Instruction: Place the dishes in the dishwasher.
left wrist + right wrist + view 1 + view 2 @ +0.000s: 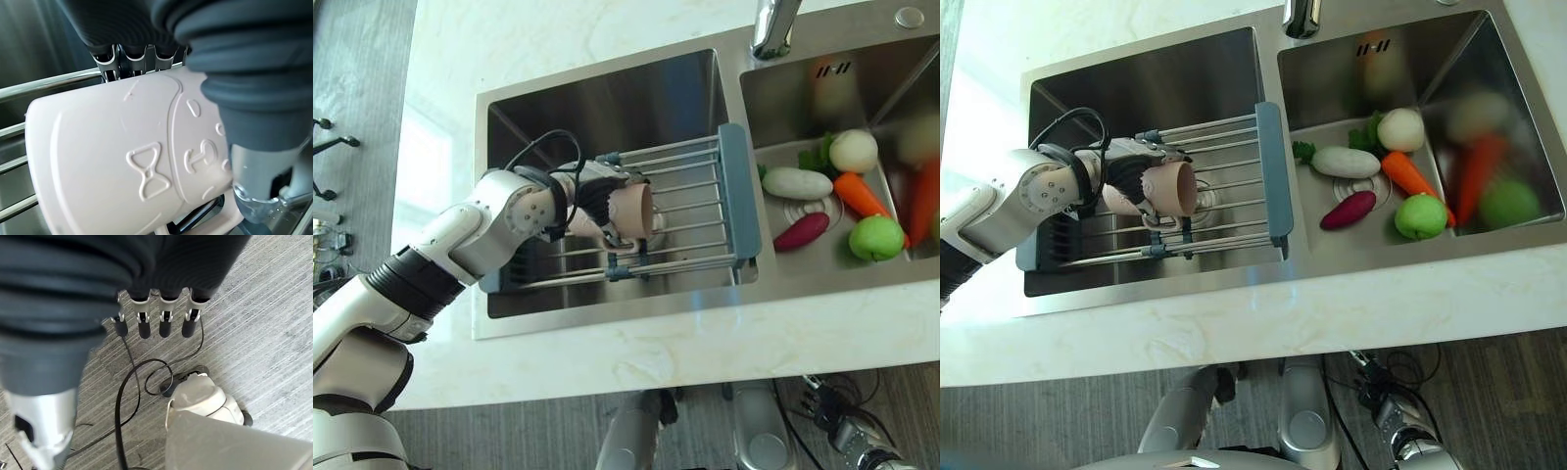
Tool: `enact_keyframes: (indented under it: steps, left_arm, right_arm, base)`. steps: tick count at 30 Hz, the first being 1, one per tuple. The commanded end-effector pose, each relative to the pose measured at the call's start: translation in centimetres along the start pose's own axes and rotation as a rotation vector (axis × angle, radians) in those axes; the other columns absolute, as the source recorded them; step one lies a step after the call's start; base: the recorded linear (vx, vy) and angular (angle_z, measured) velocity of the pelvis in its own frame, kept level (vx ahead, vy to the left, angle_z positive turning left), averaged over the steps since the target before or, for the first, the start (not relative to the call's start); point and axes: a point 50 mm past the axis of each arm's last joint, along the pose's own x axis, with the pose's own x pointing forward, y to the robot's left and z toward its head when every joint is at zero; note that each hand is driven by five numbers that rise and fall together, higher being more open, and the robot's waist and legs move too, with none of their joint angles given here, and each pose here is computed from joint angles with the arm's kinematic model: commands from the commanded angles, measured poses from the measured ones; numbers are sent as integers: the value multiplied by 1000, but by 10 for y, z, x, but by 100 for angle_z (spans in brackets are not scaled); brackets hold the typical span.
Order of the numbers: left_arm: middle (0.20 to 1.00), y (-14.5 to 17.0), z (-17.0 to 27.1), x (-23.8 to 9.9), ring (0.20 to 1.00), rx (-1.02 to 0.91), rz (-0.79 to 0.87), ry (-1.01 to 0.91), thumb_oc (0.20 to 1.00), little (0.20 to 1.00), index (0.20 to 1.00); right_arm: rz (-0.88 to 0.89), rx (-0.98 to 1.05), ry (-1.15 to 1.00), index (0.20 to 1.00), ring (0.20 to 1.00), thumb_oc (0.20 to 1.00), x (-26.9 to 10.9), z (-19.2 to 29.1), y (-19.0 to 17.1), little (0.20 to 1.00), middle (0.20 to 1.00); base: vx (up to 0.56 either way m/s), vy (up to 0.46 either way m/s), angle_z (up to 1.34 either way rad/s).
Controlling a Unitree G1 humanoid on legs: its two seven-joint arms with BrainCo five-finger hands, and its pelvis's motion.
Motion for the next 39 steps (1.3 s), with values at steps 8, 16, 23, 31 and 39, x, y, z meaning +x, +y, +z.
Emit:
enact_keyframes:
  steps: [8, 16, 23, 31, 39]
  left_arm:
    - [1000, -26, -31, -1, 1000, 76, -161, 220, 1000, 1000, 1000]
    - [200, -7, 4, 3, 200, 209, -97, -36, 200, 200, 200]
    - [200, -13, 3, 1, 200, 220, -147, -54, 200, 200, 200]
    - [200, -4, 1, -3, 200, 193, -17, -55, 200, 200, 200]
    - [200, 17, -13, -17, 200, 79, 280, -17, 200, 200, 200]
  right_arm:
    - [5, 31, -23, 1000, 1000, 1000, 0, -3, 4, 1000, 1000]
    - [5, 24, -29, 1000, 1000, 1000, -1, -4, 4, 1000, 1000]
    - [-7, 26, -37, 1000, 1000, 1000, -1, -4, 1, 1000, 1000]
    - [-19, 30, -35, 1000, 1000, 1000, -3, -8, -1, 1000, 1000]
    - [-57, 30, 14, 1000, 1000, 1000, -7, -25, -8, 1000, 1000]
  base:
    - [1, 0, 0]
    - [0, 2, 4]
    - [-3, 0, 1]
    - [-3, 2, 2]
    - [7, 1, 1]
